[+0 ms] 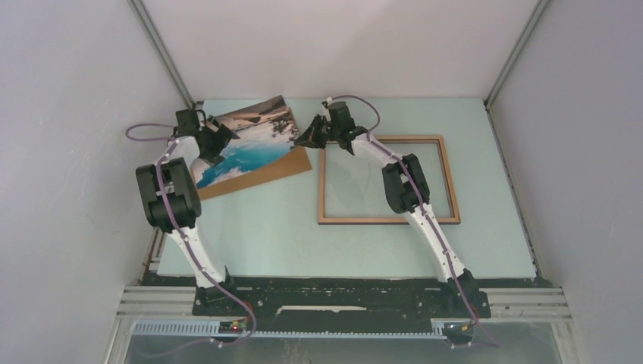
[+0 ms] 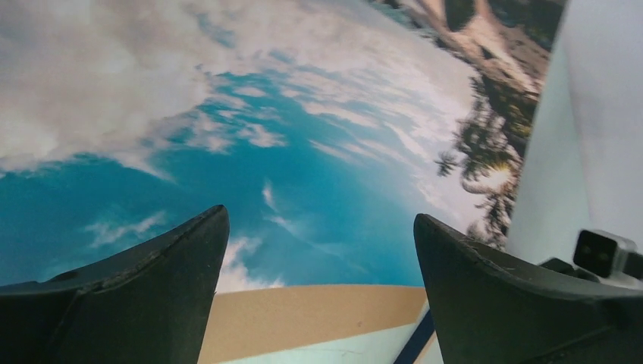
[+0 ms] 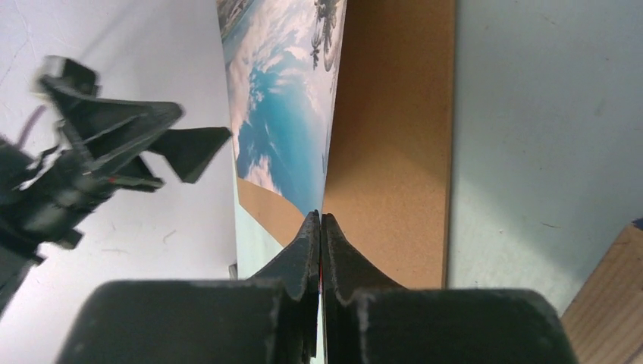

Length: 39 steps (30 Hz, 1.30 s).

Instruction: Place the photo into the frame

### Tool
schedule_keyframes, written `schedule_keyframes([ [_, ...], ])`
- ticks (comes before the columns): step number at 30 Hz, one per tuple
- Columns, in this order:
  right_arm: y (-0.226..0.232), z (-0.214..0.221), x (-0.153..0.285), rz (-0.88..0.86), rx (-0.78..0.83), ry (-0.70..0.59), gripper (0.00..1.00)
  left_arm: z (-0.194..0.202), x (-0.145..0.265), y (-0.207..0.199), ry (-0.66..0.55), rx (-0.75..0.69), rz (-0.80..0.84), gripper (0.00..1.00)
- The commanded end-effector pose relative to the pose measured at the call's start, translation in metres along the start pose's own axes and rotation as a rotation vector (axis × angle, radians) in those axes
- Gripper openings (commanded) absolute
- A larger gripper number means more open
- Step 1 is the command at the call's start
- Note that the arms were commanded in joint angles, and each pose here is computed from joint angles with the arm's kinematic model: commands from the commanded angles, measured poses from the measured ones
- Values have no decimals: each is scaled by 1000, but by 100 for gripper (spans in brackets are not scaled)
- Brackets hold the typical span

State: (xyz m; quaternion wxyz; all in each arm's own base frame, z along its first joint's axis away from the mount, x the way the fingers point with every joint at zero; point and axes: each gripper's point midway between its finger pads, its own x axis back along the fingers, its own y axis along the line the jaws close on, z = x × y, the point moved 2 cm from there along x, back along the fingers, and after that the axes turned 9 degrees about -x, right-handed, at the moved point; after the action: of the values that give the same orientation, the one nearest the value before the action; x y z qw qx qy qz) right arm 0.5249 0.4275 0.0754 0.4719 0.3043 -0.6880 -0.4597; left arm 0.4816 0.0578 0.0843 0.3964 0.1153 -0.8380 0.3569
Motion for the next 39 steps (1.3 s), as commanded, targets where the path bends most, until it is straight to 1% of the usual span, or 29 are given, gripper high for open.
schedule_keyframes([
  [1, 71, -13, 33, -77, 95, -43, 0, -14, 55, -53, -121, -148, 88, 99],
  [3, 90, -12, 47, -92, 104, -42, 0, -9, 72, -69, -138, -176, 116, 99],
  [6, 123, -7, 71, -105, 159, -54, 0, 0, 100, -84, -155, -194, 170, 99],
  [8, 146, -3, 90, -111, 193, -60, 0, 5, 128, -94, -183, -205, 224, 99],
  [9, 163, -1, 105, -123, 211, -65, 0, 8, 139, -98, -190, -214, 245, 99],
  [12, 192, 11, 143, -118, 249, -56, 0, 19, 173, -106, -196, -241, 297, 99],
  [18, 221, 31, 238, -24, 371, -91, 0, 39, 227, -122, -197, -284, 419, 99],
  [22, 224, 42, 309, 49, 433, -109, 0, 55, 247, -128, -177, -297, 495, 99],
  [25, 216, 47, 363, 120, 452, -134, 0, 63, 254, -128, -167, -308, 523, 100],
  [27, 212, 43, 409, 158, 454, -197, 0, 68, 256, -128, -152, -310, 537, 100],
  [32, 198, 32, 497, 219, 439, -345, 0, 77, 256, -131, -117, -308, 565, 100],
  [34, 188, 28, 522, 282, 446, -398, 0, 80, 256, -133, -109, -306, 574, 100],
  [36, 176, 19, 547, 387, 471, -493, 0, 85, 258, -135, -96, -311, 601, 100],
  [39, 171, 15, 568, 511, 554, -559, 0, 93, 259, -136, -85, -333, 617, 100],
])
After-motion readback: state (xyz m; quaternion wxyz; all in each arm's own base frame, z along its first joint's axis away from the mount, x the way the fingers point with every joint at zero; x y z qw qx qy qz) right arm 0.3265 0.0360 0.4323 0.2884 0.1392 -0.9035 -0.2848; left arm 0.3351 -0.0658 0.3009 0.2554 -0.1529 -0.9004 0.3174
